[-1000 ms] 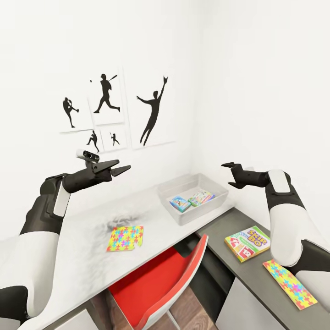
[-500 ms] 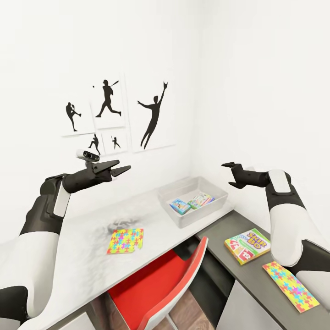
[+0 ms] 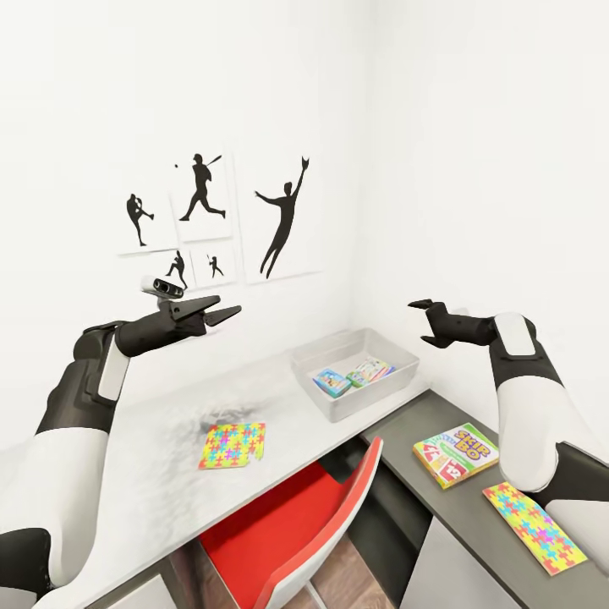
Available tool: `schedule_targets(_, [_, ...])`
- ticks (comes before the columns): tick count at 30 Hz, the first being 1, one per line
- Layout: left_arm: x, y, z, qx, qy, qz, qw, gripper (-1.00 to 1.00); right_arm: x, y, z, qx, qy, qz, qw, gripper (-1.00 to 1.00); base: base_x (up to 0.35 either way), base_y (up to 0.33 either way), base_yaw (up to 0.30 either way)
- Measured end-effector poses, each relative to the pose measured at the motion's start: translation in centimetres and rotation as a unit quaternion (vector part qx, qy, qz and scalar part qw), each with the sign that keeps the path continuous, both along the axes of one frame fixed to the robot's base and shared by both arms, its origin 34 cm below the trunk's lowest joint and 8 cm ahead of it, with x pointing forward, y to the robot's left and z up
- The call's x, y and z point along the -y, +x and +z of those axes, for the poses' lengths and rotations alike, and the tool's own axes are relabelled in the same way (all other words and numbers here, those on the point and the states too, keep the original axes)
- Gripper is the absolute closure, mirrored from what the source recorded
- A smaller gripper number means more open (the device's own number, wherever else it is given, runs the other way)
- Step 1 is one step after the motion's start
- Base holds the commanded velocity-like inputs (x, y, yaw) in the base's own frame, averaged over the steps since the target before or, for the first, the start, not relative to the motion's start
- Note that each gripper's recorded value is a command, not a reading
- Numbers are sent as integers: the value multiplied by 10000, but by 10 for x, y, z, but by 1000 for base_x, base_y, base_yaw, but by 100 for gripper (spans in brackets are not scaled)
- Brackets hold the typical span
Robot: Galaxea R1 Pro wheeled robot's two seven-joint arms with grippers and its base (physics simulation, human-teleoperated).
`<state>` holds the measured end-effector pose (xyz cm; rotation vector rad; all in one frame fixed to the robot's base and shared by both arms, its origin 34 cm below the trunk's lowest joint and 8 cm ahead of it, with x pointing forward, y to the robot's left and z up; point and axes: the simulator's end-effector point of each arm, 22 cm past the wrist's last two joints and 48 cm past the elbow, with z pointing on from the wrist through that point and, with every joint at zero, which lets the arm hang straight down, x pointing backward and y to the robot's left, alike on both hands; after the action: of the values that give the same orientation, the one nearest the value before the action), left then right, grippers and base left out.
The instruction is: Put all the toys in the child's room - the three board games (two on the bed and one on the table), the two jigsaw puzzles on the table, and the tennis ball on the table - inside the toy box on the table in the child's room.
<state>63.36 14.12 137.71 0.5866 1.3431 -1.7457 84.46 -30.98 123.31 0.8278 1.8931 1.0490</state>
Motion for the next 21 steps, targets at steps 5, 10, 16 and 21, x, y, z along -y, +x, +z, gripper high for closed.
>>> schedule_targets(5, [-1,0,0,1,11,13,10000,-100,1,0,0,2,-4,-9,10000,-100,0,0,0])
schedule_targets(10, [-2,0,0,0,13,15,10000,-100,0,0,-1,-7,-5,-7,10000,-100,0,0,0])
schedule_targets(16, [-2,0,-1,-5,18,21,10000,-100,1,-1,-4,-26,-4,-14,10000,-100,0,0,0])
schedule_targets(21, [-2,0,-1,-6,19,22,10000,-100,3,-1,-5,-33,-5,-25,10000,-100,0,0,0])
